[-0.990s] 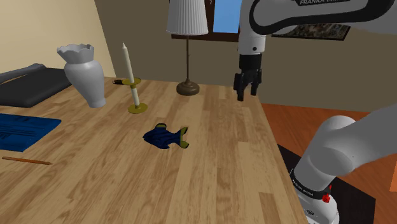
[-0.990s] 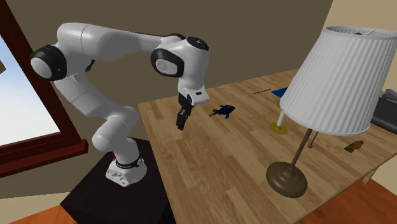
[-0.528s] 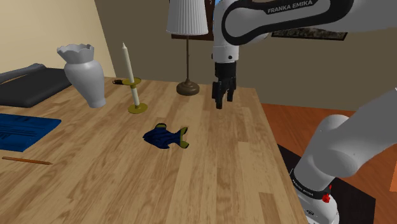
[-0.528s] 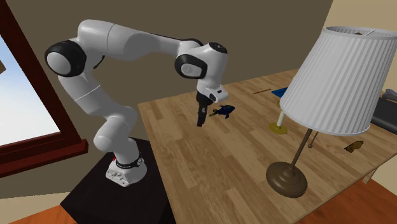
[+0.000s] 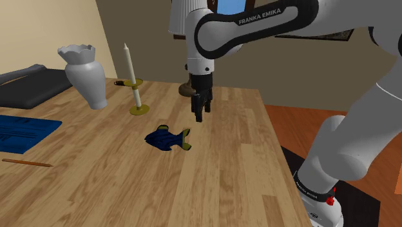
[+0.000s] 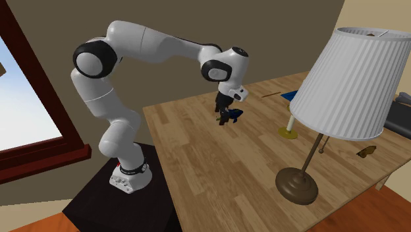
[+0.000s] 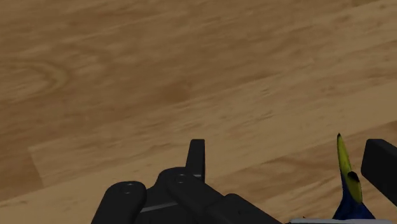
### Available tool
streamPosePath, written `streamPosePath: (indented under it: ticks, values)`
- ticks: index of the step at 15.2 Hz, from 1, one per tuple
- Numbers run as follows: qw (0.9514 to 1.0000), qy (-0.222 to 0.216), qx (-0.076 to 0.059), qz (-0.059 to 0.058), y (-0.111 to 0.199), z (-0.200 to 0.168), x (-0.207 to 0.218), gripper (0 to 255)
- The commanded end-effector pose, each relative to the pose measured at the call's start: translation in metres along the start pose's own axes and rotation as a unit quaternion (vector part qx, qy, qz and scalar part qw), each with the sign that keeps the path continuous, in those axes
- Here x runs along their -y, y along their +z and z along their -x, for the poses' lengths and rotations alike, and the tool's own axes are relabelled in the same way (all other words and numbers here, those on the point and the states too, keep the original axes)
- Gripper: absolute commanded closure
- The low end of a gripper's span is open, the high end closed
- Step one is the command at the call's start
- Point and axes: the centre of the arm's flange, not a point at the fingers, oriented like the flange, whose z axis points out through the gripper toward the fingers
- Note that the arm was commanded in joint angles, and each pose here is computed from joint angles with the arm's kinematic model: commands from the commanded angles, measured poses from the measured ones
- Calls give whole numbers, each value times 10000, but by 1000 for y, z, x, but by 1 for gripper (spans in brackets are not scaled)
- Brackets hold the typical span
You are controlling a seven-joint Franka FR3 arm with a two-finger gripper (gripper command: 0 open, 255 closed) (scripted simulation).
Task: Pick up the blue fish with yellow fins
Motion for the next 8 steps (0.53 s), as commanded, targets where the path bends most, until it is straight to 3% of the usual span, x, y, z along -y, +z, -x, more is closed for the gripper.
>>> streamPosePath:
  ticks: [1,8]
  values:
    - [9995,-321,0,-1,4,-22,20,0]
    - [9903,-1389,17,6,26,-74,92,0]
